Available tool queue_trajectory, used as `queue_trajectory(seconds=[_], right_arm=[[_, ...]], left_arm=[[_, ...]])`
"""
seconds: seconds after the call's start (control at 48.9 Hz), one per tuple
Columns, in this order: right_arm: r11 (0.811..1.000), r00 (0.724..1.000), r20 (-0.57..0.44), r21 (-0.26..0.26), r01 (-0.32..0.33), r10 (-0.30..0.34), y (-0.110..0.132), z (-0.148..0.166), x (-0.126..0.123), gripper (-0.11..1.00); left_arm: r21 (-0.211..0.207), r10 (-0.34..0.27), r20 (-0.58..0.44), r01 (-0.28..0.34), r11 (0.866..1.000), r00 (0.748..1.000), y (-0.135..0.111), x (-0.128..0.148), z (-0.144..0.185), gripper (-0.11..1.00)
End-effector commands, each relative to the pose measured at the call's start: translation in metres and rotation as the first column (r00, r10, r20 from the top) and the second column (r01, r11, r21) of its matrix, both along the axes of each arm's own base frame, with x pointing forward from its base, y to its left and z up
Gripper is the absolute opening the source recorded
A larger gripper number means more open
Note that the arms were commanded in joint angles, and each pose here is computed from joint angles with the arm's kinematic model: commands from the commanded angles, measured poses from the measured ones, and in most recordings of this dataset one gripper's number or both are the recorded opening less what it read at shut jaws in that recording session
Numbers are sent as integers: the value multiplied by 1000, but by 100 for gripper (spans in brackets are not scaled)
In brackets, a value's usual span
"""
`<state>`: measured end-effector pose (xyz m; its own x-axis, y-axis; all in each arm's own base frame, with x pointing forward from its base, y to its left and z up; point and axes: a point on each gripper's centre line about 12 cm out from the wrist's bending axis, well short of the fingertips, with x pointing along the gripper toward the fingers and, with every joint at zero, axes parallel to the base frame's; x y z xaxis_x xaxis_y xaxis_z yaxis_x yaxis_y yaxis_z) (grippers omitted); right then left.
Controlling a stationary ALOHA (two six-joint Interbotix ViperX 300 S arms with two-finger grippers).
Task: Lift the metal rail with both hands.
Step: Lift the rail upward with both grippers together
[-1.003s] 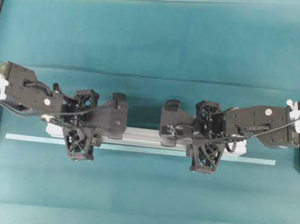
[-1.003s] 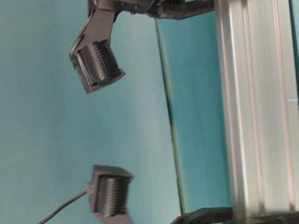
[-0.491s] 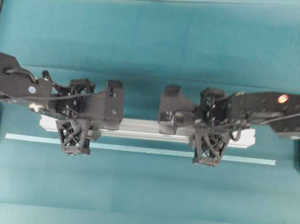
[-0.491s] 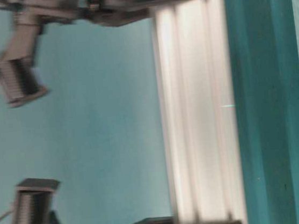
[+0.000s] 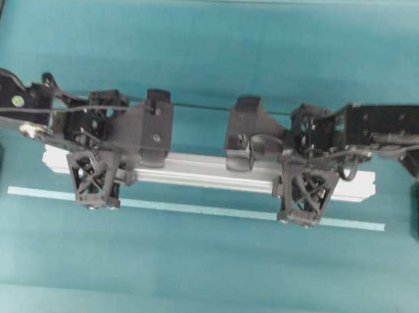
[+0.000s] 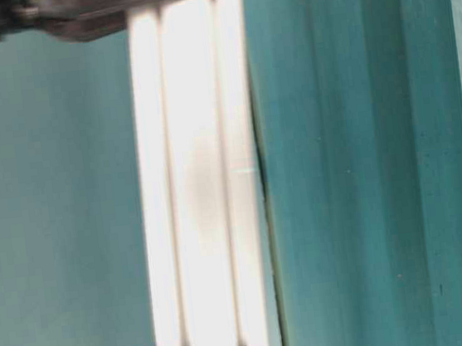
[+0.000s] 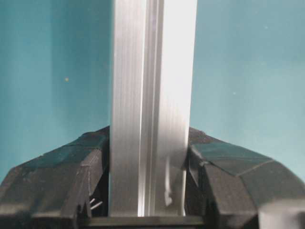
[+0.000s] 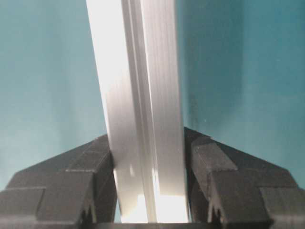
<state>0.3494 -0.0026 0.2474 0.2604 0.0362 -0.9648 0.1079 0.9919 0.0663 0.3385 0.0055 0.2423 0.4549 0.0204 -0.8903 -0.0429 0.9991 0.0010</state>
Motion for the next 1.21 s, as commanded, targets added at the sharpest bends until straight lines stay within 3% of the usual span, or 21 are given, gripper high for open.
queue_trajectory(seconds=[0.0,1.187], right_arm=[[1000,997,65,13,27,-28,-1,31,6,38],[1000,994,106,13,-1,0,5,142,2,38]], left_arm=[[0,0,90,0,1000,996,0,6,32,36],[5,16,153,-17,1000,988,5,0,152,36]])
